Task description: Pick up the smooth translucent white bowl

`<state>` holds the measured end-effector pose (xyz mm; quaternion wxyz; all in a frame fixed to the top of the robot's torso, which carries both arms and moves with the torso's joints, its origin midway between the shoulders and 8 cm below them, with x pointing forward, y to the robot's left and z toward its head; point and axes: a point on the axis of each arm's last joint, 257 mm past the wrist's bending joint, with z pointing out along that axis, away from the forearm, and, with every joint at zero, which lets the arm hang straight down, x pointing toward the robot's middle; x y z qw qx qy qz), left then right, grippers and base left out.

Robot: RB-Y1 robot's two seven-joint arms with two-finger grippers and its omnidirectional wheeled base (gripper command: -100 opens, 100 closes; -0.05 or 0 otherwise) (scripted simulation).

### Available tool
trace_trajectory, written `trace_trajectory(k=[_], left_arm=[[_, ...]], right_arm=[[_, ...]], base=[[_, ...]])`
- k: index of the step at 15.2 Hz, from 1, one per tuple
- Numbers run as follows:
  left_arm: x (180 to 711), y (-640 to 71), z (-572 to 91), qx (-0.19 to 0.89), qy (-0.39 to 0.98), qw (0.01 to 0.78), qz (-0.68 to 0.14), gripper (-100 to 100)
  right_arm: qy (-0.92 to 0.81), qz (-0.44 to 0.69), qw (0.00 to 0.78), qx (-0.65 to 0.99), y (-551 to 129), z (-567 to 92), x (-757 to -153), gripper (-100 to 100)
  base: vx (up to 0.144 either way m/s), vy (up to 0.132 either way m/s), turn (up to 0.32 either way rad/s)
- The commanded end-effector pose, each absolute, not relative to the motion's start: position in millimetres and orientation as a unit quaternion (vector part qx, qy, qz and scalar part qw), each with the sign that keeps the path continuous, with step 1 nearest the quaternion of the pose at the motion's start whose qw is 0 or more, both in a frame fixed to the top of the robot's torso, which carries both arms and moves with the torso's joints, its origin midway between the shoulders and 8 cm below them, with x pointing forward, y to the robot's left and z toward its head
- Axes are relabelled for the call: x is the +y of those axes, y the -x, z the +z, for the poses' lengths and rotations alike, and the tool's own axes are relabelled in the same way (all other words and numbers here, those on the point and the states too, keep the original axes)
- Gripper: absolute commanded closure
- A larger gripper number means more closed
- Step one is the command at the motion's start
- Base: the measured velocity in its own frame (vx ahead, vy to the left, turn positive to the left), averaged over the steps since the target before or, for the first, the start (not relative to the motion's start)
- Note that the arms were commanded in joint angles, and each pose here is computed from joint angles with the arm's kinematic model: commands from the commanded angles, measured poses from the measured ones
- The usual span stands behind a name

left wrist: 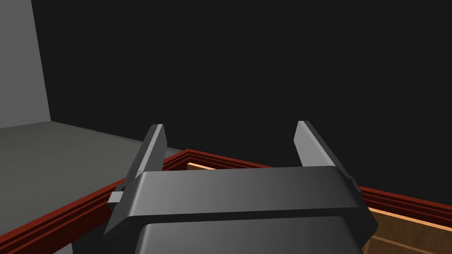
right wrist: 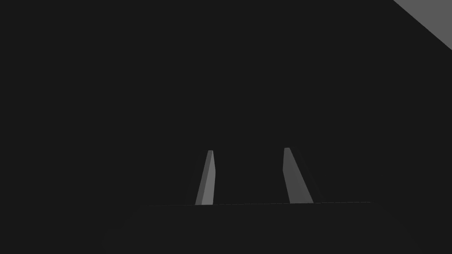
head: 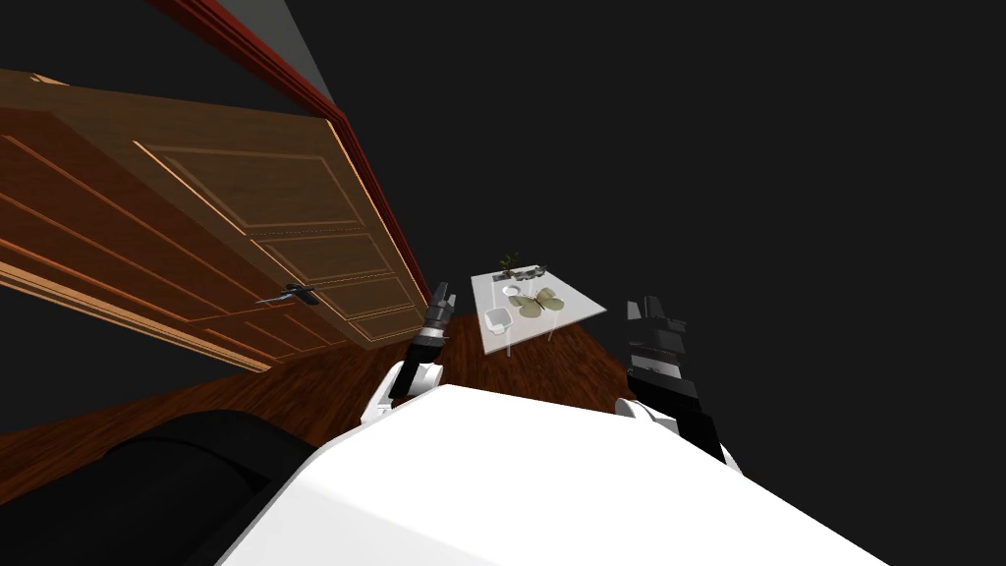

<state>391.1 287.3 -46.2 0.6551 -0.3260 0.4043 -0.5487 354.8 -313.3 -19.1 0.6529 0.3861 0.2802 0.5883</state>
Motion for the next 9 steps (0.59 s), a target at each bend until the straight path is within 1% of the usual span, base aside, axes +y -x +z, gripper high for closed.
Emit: trace_trajectory(k=[1, 5, 9], left_arm=[[293, -398, -60, 0.418, 0.344, 0.645, -0.539, -100], [305, -411, -87, 0.442, 0.380, 0.624, -0.520, -100], [312, -417, -103, 0.455, 0.402, 0.611, -0.508, -100]], right_arm=[[-0.386, 0.588, 0.653, 0.280, -355, -19, -313, 0], [-0.386, 0.588, 0.653, 0.280, -355, -19, -313, 0], [-0.386, 0.588, 0.653, 0.280, -355, -19, -313, 0]], base=[[0.035, -0.058, 0.007], [0.036, -0.063, 0.004], [0.022, -0.046, 0.003]])
